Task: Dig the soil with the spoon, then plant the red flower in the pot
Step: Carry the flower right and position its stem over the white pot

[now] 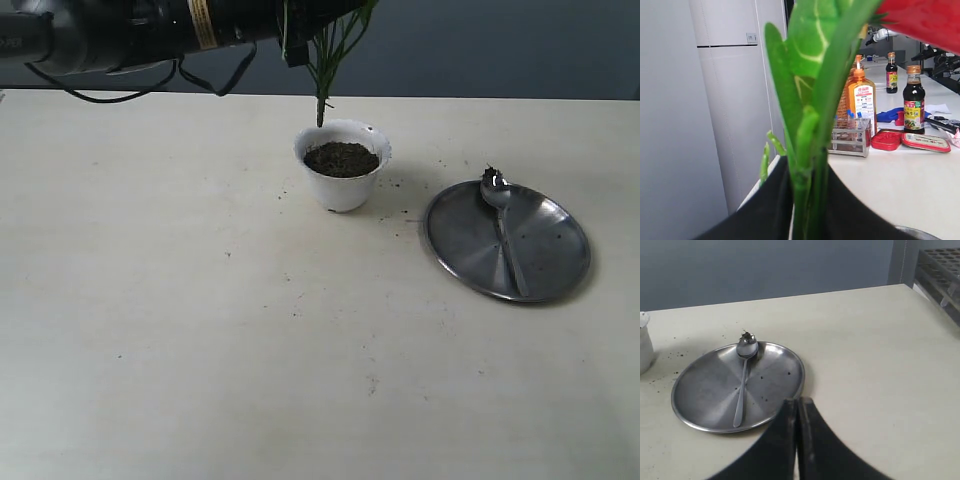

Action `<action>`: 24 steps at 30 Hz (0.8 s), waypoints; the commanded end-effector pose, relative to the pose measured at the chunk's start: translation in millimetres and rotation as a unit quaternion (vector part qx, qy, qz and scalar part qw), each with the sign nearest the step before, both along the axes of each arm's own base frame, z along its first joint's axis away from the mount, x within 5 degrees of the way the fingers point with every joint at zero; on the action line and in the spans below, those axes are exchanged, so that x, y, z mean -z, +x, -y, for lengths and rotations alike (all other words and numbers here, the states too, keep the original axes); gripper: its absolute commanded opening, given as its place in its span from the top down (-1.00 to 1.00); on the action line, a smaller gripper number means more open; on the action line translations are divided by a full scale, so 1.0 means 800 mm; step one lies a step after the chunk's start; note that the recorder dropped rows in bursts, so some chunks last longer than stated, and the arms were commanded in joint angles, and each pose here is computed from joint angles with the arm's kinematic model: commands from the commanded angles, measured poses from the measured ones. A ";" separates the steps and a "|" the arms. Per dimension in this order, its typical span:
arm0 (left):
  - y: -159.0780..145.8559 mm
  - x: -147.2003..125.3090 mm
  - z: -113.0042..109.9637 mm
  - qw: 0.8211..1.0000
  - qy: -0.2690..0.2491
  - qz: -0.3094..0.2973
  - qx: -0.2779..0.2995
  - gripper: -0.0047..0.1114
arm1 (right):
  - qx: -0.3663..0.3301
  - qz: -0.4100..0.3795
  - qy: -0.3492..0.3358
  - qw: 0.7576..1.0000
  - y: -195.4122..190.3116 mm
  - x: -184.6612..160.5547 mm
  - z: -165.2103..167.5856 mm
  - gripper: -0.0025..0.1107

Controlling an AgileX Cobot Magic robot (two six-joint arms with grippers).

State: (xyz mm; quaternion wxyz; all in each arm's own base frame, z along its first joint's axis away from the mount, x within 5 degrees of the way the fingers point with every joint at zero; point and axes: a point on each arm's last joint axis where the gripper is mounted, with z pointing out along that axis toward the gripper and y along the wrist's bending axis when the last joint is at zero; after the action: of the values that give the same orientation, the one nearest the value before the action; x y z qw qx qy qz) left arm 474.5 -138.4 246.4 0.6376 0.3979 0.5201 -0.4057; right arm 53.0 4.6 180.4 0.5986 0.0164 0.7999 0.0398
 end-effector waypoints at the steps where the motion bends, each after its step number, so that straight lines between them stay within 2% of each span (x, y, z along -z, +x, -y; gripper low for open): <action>1: 0.007 -0.007 0.006 1.000 -0.017 0.013 0.003 0.91 | 0.002 0.006 0.001 1.000 0.000 -0.001 0.000 0.96; 6: 0.000 -0.013 0.031 0.999 -0.014 0.034 0.022 0.91 | 0.002 0.006 0.001 1.000 0.000 -0.001 0.000 0.96; 9: 0.001 0.000 0.042 0.999 -0.016 0.022 0.026 0.91 | 0.002 0.006 0.001 1.000 0.000 -0.001 0.000 0.96; 13: 0.008 0.027 0.044 1.000 -0.020 -0.001 0.021 0.91 | 0.002 0.006 0.001 1.000 0.000 -0.001 0.000 0.96; 24: 0.010 0.033 0.043 1.000 0.000 -0.004 0.013 0.91 | 0.002 0.006 0.001 1.000 0.000 -0.001 0.000 0.96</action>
State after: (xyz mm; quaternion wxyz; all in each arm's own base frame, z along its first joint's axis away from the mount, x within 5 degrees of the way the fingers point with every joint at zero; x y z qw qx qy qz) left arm 481.8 -172.8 215.8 0.6264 0.4027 0.5178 -0.4211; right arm 53.0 4.7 180.4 0.5986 0.0171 0.7998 0.0408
